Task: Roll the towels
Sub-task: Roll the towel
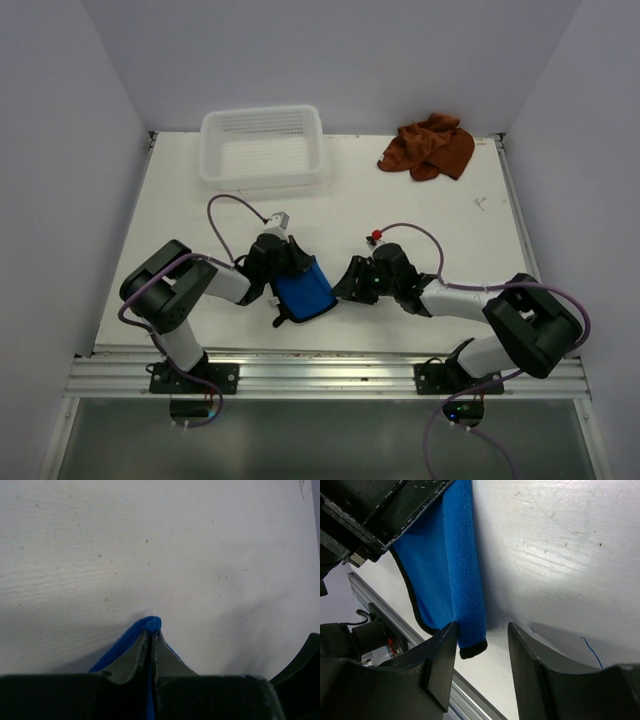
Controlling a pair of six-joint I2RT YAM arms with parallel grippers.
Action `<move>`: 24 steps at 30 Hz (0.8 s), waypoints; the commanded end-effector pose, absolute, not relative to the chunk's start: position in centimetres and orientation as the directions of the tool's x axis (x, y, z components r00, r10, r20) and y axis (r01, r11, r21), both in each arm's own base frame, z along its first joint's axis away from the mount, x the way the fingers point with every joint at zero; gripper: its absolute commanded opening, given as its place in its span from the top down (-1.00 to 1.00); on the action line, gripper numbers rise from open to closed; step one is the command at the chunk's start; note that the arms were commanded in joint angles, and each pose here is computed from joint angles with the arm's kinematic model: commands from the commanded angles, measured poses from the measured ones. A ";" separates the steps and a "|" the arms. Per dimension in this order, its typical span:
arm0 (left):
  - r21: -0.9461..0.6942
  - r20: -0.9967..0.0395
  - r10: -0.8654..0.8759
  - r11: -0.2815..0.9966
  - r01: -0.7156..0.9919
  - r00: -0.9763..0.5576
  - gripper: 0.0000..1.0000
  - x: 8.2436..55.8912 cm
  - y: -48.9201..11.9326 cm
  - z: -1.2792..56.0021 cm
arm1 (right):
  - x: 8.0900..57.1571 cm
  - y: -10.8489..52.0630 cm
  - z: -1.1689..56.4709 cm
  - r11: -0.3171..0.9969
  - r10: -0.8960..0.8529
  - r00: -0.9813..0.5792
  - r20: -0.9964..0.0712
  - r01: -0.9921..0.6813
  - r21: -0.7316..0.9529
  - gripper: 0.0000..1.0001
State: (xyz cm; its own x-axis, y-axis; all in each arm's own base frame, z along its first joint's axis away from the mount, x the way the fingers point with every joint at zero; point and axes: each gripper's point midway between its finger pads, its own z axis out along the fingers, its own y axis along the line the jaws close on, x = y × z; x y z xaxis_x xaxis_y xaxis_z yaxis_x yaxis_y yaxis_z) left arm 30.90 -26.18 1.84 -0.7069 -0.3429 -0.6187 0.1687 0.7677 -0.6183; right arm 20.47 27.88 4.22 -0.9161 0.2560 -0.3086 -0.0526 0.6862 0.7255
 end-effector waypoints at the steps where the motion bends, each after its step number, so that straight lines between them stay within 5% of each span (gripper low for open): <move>1: -0.533 -0.602 -0.303 0.841 0.090 -0.739 1.00 29.6 -23.4 -1.3 | 21.3 28.1 5.7 0.649 0.301 -0.895 -0.328 -0.059 0.758 0.02; 24: -0.536 -0.604 -0.305 0.839 0.093 -0.736 1.00 29.6 -23.4 -1.2 | 20.9 28.6 2.5 0.655 0.283 -0.925 -0.254 -0.007 0.756 0.21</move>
State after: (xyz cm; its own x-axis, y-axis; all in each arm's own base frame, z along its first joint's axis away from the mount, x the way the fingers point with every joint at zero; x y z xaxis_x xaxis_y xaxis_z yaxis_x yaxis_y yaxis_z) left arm 30.83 -25.97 1.83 -0.7056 -0.3440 -0.6195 0.1638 0.7714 -0.6149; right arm 20.89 28.20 2.48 -0.9220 0.2854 -0.2618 -0.0007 0.6747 0.7381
